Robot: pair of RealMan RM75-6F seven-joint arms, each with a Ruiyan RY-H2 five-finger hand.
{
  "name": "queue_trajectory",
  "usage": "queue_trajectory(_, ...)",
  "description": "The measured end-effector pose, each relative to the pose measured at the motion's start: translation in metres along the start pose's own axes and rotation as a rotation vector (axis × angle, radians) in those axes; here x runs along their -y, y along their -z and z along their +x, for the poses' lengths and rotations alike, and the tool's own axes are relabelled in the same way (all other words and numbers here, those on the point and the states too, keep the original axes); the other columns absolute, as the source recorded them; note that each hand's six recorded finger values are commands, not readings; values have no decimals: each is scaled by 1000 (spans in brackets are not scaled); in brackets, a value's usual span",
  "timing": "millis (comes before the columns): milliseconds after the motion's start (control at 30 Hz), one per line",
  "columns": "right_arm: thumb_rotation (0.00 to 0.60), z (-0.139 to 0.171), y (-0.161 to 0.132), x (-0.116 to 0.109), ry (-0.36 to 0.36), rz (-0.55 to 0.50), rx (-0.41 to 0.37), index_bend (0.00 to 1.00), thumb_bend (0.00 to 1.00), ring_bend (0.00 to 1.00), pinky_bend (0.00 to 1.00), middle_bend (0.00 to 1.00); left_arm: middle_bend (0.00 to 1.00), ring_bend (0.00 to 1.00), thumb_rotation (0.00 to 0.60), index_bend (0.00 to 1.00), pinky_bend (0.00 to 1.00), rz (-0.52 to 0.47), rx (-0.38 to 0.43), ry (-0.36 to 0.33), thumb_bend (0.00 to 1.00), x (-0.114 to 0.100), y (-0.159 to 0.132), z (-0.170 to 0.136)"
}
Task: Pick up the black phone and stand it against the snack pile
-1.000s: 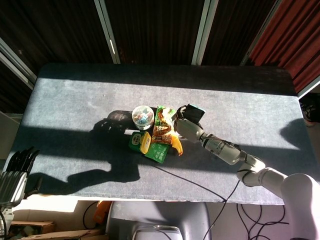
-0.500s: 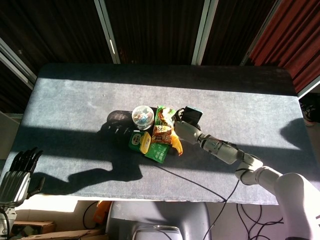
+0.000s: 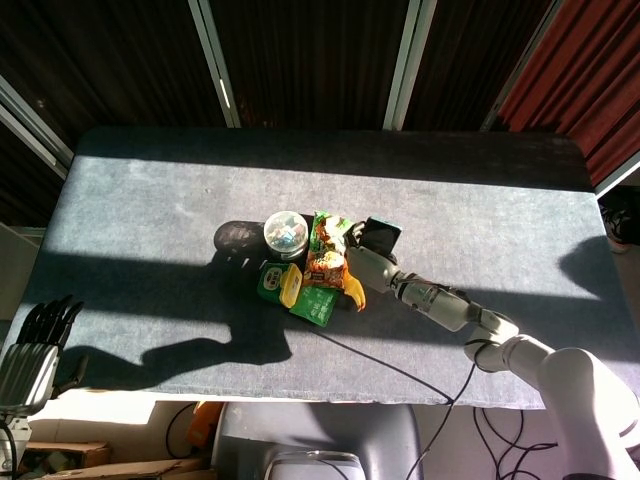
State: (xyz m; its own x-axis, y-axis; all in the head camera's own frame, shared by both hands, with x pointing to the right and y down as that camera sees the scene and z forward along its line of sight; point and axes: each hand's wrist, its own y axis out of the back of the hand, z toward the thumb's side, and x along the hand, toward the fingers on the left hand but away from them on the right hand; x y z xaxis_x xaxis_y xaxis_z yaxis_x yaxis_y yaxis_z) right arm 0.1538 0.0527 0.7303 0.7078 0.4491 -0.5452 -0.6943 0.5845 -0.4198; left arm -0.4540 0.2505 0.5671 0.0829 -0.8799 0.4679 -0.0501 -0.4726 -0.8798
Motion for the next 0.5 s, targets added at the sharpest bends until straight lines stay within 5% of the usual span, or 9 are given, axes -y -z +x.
queue_trajectory(500,600,2,-3,8,-31,8,-6,651,266,490,591,585,0,0,600,0,0,1,0,5,396,1,-1,0)
